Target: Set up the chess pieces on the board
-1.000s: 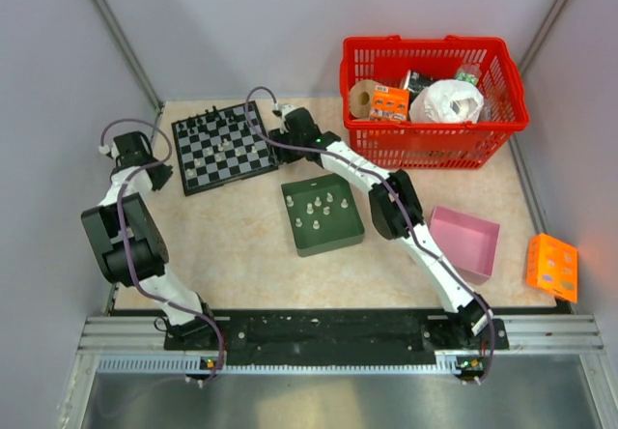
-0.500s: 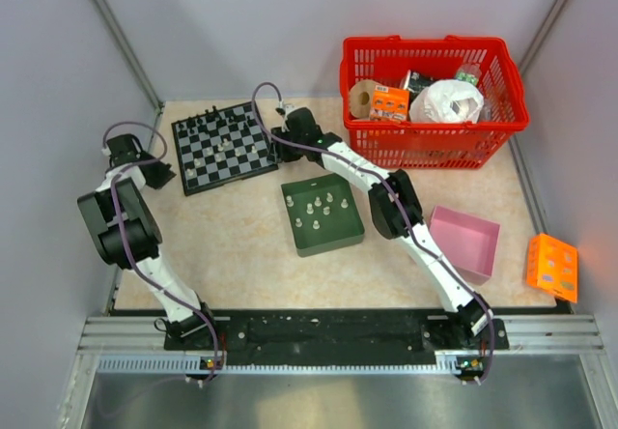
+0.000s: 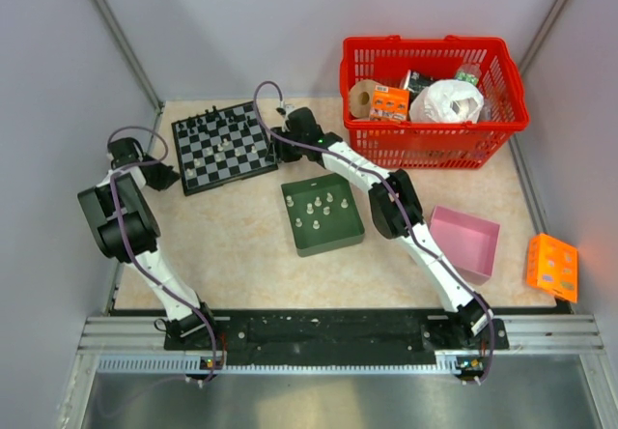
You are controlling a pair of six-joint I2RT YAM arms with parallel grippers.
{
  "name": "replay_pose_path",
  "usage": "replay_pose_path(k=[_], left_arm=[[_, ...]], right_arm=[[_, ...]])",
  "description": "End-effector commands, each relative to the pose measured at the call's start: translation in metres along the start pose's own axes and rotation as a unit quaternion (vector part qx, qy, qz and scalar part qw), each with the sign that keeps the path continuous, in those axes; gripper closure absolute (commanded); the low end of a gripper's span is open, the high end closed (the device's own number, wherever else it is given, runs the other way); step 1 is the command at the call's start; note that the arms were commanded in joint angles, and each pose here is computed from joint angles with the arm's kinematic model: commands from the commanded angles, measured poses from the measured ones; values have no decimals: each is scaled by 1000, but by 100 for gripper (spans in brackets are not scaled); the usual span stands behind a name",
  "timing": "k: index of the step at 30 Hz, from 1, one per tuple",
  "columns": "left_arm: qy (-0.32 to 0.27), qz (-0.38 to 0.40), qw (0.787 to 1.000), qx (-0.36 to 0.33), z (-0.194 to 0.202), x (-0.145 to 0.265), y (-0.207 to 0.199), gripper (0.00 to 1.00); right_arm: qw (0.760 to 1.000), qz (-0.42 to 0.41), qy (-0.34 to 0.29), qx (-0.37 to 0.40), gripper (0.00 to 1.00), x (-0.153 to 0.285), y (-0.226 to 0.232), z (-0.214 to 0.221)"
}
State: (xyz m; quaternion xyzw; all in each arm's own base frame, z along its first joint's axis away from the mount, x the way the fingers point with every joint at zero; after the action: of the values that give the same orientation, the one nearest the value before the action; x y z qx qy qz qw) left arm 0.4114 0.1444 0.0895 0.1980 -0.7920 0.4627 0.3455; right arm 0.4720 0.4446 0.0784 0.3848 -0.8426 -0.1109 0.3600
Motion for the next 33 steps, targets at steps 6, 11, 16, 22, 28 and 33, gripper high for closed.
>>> replay_pose_path(k=[6, 11, 16, 22, 28, 33], left_arm=[[-12, 6, 1000, 1, -10, -3, -1, 67], [-6, -3, 1000, 7, -7, -6, 4, 67], [2, -15, 1000, 14, -4, -7, 9, 65], [33, -8, 999, 17, 7, -12, 13, 64], [47, 2, 999, 24, 23, -7, 19, 72], [52, 20, 998, 23, 30, 1, 16, 78]], right_arm=[[999, -32, -12, -16, 56, -5, 7, -2], [999, -33, -12, -16, 56, -5, 8, -2], [999, -37, -14, -22, 56, -4, 7, -4], [998, -45, -11, -29, 56, -3, 10, -4], [997, -65, -3, -39, 61, 0, 16, -2], [997, -72, 0, -40, 64, 8, 20, -5]])
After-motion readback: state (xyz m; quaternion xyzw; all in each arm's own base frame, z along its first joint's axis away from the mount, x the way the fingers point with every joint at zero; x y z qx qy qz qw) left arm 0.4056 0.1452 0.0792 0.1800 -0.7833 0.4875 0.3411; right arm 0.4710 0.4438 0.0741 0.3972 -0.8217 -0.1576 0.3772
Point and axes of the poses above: each gripper's point midway between its finger pads, its own x axis back along the fingers, its own y axis along the line the jaws close on, z = x × y, the point moved 6 cm from there along x, back along the fingers, and after that the axes turned 3 degrees about x, right-handed, at the moved point
